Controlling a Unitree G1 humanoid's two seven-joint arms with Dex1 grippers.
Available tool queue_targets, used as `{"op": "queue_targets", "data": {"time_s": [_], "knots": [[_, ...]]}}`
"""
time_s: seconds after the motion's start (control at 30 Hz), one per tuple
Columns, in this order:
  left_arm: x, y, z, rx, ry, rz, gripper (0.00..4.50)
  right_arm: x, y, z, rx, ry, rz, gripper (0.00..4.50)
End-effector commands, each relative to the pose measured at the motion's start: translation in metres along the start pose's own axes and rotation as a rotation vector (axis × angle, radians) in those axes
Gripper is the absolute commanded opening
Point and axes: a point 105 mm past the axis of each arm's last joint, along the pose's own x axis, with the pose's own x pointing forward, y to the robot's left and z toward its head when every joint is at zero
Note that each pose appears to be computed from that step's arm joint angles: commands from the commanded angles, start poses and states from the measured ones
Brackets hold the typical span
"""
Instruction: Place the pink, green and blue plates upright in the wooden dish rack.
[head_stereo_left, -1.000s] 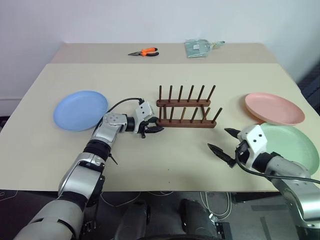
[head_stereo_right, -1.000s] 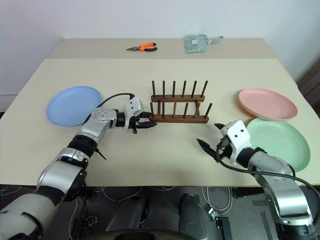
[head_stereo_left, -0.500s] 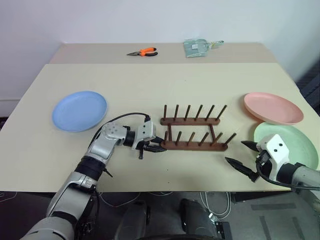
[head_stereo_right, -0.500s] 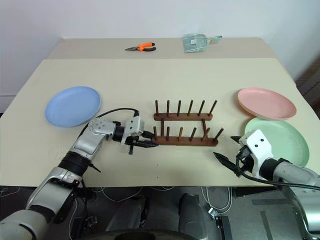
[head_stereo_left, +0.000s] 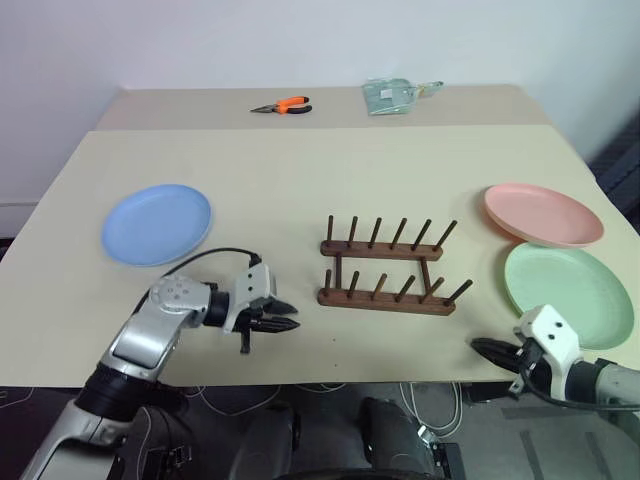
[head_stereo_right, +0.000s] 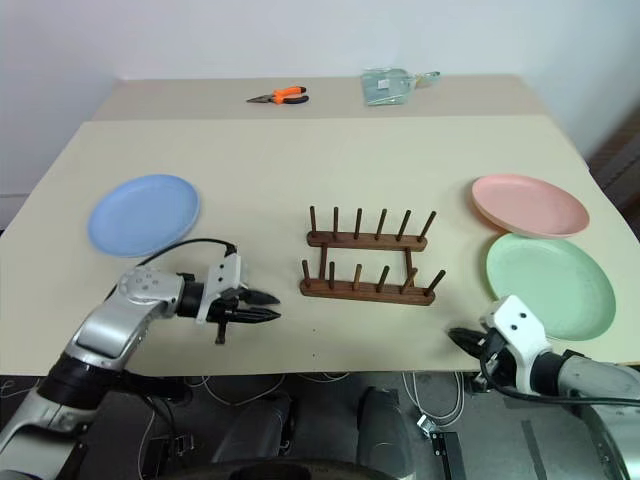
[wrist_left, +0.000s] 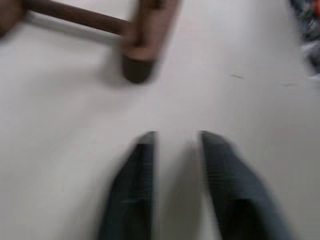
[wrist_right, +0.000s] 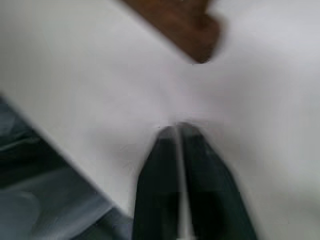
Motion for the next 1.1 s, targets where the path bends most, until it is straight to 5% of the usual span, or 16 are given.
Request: {"op": "queue_targets", "data": {"time_s": [0.03,0.27,0.77,0.87,1.07,1.1], "knots": [[0.025,-0.006,0.019,0.054,-0.049,0.022,0.60,0.014,0.000,0.016,-0.083,-0.038,-0.018,0.00],[0.068,0.029,0.024,0.115,-0.041,0.314,0.60,0.056,-0.029,0.025,-0.213,-0.036,-0.174,0.00],[0.057,0.087,0.014,0.055,-0.031,0.581,0.60,0.096,-0.088,0.080,-0.326,-0.149,-0.309,0.00],[0.056,0.086,0.017,0.065,-0.042,0.573,0.55,0.086,-0.086,0.084,-0.359,-0.152,-0.273,0.82],[0.043,0.079,0.027,0.070,-0.100,0.545,0.55,0.007,-0.125,0.105,-0.580,-0.064,-0.472,3.68],[0.043,0.074,0.031,0.081,-0.115,0.520,0.55,-0.003,-0.131,0.107,-0.600,-0.044,-0.498,3.68]]}}
